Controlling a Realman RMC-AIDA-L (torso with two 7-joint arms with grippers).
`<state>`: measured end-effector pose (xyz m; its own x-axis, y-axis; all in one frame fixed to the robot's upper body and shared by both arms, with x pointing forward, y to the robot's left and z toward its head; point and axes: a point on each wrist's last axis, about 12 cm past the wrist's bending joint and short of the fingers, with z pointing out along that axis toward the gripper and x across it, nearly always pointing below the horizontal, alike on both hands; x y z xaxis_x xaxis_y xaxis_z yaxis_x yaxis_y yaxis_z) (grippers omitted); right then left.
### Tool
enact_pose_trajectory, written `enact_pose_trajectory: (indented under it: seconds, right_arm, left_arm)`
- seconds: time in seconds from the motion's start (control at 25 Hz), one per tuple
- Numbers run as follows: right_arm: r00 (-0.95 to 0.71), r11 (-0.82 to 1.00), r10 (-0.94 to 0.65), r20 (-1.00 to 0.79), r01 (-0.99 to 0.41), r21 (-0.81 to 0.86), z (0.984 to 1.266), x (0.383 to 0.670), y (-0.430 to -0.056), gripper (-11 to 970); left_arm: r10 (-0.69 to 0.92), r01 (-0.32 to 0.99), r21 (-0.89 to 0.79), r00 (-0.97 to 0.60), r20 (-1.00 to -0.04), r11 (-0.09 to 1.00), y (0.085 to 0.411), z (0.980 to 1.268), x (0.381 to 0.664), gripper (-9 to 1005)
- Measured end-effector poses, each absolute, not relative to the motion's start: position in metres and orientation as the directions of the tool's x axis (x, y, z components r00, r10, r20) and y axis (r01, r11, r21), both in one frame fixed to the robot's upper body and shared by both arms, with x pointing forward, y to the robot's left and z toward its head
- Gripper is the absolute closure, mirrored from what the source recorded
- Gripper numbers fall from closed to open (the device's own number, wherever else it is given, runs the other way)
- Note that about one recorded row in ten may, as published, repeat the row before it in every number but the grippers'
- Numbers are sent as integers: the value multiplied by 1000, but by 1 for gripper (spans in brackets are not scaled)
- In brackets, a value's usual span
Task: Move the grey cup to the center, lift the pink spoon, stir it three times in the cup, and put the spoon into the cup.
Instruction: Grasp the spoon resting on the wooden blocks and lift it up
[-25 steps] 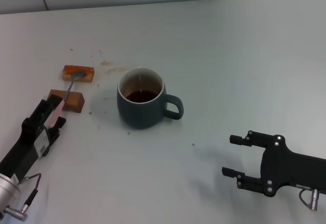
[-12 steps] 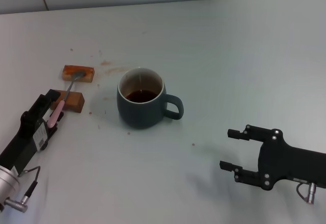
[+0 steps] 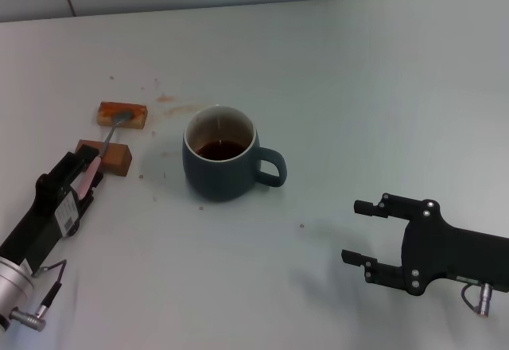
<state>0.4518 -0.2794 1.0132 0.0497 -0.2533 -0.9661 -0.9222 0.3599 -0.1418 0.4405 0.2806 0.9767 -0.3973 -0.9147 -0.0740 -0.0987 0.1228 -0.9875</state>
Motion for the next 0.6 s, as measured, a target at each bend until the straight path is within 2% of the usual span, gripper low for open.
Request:
enact_pose_trajectory:
  seconds: [0.6]
  right_arm:
    - [50, 357, -254, -966, -923, -141, 1013, 452, -279, 292]
  left_arm:
    - [-915, -113, -987, -398, -58, 112, 278, 976, 442, 563]
